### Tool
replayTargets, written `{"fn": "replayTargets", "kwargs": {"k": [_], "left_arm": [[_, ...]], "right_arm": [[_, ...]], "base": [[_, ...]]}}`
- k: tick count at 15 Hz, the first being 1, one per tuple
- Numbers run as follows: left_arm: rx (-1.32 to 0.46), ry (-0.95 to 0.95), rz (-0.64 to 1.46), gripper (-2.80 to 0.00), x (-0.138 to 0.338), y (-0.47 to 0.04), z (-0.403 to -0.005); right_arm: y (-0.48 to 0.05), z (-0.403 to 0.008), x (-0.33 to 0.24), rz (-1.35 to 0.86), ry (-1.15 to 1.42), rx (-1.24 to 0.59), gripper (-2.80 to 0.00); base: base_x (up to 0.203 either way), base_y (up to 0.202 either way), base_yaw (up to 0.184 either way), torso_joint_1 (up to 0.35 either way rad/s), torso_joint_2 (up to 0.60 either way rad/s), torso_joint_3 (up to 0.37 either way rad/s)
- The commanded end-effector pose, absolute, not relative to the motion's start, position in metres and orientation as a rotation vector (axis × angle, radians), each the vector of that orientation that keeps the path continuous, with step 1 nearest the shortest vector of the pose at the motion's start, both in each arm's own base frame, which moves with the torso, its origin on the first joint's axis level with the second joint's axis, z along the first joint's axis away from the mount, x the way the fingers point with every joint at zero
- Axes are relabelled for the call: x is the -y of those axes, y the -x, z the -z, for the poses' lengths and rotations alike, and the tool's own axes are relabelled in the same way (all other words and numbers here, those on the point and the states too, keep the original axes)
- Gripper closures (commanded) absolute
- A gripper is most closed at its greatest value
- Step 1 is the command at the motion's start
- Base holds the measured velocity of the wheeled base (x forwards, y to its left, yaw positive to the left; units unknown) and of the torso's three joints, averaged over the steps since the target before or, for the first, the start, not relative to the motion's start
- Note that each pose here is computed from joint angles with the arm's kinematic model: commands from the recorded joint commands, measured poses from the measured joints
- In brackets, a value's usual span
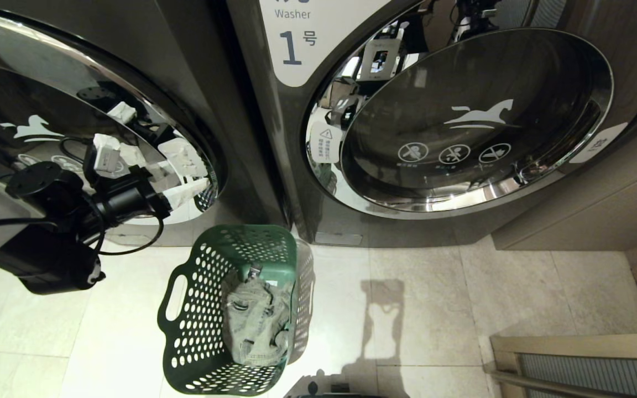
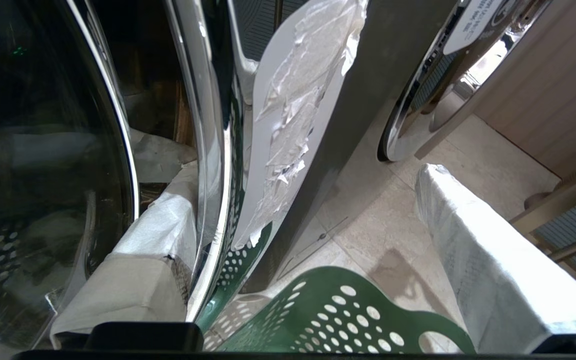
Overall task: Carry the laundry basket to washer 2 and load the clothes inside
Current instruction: Open the lid of the washing machine
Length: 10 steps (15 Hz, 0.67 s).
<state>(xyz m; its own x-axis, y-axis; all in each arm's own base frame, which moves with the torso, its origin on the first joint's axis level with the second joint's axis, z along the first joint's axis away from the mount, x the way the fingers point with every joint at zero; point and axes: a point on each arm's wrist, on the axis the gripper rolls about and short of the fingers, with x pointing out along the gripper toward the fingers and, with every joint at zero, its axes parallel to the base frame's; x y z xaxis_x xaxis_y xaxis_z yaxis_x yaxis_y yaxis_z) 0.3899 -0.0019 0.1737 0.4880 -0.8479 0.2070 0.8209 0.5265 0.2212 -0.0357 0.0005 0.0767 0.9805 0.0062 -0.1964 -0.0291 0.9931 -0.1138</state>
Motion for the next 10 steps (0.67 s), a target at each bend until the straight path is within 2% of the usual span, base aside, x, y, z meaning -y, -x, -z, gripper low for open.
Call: {"fn": "replayTargets", "kwargs": {"k": [1, 6, 10], "left_arm": [[0.323, -0.112, 0.979, -2.80, -0.010, -0.388, -0.178], [0.294, -0.116, 0.879, -2.80, -0.052, -0.390, -0.167], [0.275, -0.127, 0.865, -2.80, -0.064, -0.393, -0.156]], "right_arm": [[0.036, -0.077, 0.000, -0.018, 0.117, -0.200, 0.00], [0.036, -0.077, 0.000, -0.018, 0.117, -0.200, 0.00], [0.036, -0.077, 0.000, -0.018, 0.117, -0.200, 0.00]], "base": [[0.000, 0.000, 0.000, 0.000, 0.00, 0.000], [0.000, 0.000, 0.000, 0.000, 0.00, 0.000], [0.000, 0.000, 0.000, 0.000, 0.00, 0.000]]}}
